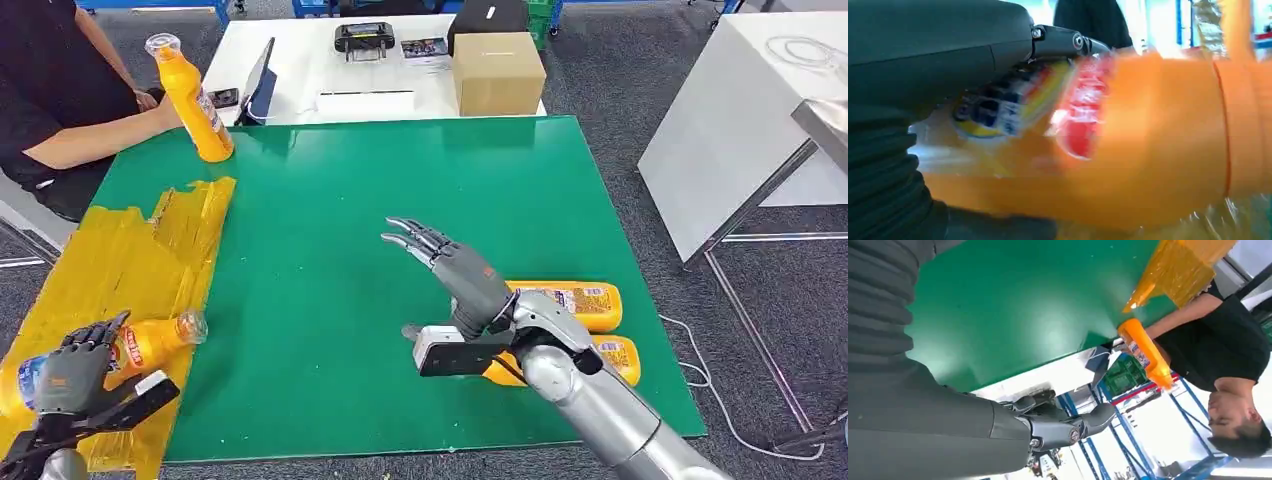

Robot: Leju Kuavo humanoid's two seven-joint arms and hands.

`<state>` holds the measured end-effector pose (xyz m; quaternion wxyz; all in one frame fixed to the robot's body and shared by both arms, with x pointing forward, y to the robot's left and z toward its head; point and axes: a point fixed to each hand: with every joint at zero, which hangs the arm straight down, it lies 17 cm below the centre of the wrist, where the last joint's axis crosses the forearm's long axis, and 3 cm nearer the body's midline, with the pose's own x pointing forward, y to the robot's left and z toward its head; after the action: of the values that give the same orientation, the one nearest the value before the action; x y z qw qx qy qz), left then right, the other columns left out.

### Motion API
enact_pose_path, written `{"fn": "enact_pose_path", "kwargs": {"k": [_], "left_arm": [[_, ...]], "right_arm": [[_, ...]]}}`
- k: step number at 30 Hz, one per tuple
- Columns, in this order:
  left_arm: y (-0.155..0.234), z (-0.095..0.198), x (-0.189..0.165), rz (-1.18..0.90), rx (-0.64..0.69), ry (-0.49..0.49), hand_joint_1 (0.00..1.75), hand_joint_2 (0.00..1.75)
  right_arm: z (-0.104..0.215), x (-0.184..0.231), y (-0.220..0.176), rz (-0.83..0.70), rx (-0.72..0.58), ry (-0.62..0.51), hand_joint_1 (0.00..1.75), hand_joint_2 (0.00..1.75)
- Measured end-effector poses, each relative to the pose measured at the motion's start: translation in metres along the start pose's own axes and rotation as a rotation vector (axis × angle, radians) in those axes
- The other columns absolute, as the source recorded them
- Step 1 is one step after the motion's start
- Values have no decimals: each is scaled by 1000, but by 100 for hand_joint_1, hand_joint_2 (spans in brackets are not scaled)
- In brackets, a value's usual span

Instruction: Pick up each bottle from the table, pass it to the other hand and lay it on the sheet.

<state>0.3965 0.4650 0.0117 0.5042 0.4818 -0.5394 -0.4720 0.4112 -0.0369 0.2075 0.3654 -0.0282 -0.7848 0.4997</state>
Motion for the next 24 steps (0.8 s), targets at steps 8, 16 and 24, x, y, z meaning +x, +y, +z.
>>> {"fn": "enact_pose_path", "kwargs": {"k": [8,16,24], "left_arm": [[-4,14,17,155,-24,-61,0,0],[-6,25,23,161,-52,-90,0,0],[2,28,35,258,-28,-122,0,0]], "right_arm": [[34,-29,2,-10,75,70,0,175],[90,-47,-4,49,94,117,0,175],[123,-49,0,59,93,148,0,175]]}}
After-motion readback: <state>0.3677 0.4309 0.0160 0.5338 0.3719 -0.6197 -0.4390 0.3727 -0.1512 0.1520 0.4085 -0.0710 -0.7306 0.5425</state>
